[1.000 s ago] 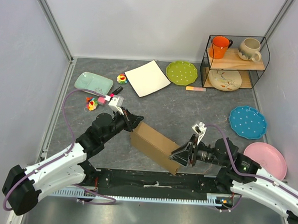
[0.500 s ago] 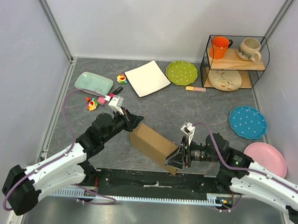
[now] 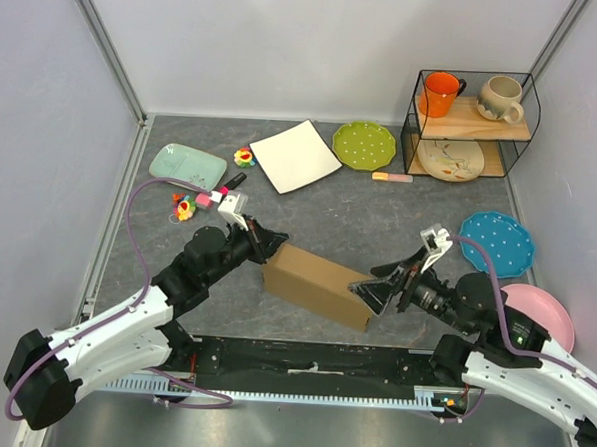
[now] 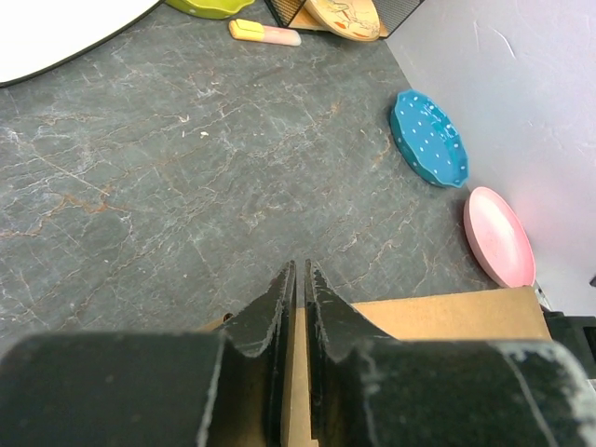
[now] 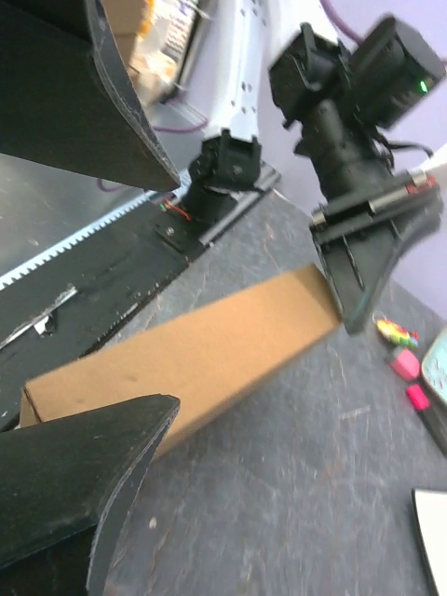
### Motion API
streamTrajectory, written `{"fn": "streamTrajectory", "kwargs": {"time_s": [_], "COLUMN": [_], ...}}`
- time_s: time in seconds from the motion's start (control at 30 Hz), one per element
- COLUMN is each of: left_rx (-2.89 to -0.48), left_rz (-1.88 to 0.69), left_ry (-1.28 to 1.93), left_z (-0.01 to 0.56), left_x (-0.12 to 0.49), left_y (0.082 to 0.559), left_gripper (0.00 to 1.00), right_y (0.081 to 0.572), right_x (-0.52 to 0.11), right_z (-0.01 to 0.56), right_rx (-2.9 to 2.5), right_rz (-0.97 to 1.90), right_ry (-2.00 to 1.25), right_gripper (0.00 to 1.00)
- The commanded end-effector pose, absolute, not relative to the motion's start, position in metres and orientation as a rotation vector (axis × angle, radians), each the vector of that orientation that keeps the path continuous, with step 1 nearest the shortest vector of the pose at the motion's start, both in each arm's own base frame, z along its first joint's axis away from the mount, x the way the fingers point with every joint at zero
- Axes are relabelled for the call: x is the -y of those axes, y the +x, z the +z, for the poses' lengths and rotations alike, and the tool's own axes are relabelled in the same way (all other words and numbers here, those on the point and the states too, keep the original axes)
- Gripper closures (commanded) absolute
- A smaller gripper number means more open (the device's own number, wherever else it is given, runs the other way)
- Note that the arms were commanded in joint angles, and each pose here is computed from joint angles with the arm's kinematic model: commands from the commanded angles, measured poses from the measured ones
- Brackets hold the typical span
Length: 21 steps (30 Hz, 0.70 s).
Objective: Fold the paper box
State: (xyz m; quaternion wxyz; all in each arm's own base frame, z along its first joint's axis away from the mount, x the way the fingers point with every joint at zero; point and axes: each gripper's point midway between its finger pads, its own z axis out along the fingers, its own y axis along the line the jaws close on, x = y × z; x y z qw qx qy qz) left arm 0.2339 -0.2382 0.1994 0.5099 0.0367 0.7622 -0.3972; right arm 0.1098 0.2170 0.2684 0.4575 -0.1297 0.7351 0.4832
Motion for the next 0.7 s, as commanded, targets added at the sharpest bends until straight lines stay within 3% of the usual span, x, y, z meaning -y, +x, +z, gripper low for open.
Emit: {"fn": "streamTrajectory", "kwargs": {"time_s": [0.0, 0.37, 0.67], "left_rx": [-1.988, -1.985, -1.905], "left_rz": [-0.846, -0.895, -0.863], "left_ry": [0.074, 0.028, -0.014], "left_z": [0.155, 0.156, 0.186], "left_x": [0.223, 0.216, 0.208], "left_y": [0.228, 0.215, 0.223], "left_gripper": [0.85, 0.83, 0.67], "right_y": [0.137, 0.143, 0.136], "right_x": [-0.198, -0.177, -0.182], "right_z": [0.238, 0.219, 0.208], "right_rx": [-1.964, -2.038, -2.089], "right_rz": [0.896, 0.857, 0.873], "right_ry": [-0.255, -0.008, -0.034], "right_gripper": [0.02, 0.02, 0.02]}}
